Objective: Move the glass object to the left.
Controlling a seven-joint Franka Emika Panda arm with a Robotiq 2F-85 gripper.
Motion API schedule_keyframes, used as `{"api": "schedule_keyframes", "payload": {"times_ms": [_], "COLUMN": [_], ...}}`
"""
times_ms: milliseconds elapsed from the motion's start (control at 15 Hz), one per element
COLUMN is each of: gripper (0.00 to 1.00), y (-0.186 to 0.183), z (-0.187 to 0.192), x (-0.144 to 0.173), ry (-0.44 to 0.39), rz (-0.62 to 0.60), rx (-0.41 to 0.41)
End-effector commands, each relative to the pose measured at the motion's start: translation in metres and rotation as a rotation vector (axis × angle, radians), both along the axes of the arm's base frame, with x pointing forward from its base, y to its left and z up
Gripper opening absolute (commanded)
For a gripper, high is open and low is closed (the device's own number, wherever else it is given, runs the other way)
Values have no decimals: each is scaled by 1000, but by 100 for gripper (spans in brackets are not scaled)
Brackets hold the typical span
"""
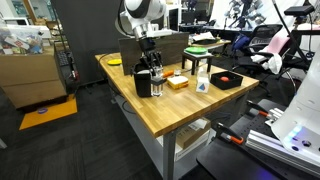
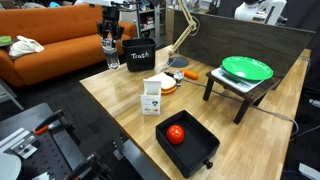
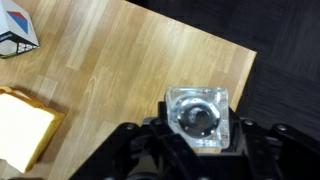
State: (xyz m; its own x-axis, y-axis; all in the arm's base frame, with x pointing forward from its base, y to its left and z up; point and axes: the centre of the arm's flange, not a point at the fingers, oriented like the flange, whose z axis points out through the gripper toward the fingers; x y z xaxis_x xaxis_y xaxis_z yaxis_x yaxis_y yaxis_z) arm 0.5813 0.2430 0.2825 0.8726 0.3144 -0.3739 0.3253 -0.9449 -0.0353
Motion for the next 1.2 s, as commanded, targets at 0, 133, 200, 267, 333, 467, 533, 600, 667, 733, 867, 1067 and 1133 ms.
{"api": "schedule_keyframes", "payload": {"times_ms": [0, 133, 200, 267, 333, 467, 533, 600, 667, 733, 867, 1067, 1133], "gripper": [26, 26, 26, 26, 26, 26, 26, 26, 26, 26, 26, 77, 83], "y": [11, 16, 18, 21, 23, 29, 31, 32, 34, 34, 34, 29, 26], "z": [-3, -15, -21, -30, -36, -47, -52, -55, -58, -59, -59, -52, -46], "x": [10, 9, 10, 11, 11, 12, 12, 12, 12, 13, 14, 19, 21], "ry": [51, 78, 88, 99, 107, 121, 128, 133, 137, 140, 147, 159, 160], "rz": [67, 82, 87, 91, 97, 108, 111, 112, 113, 114, 110, 85, 82], "rx": [-6, -6, -6, -13, -10, -10, -11, -11, -16, -17, -18, 0, 12]}}
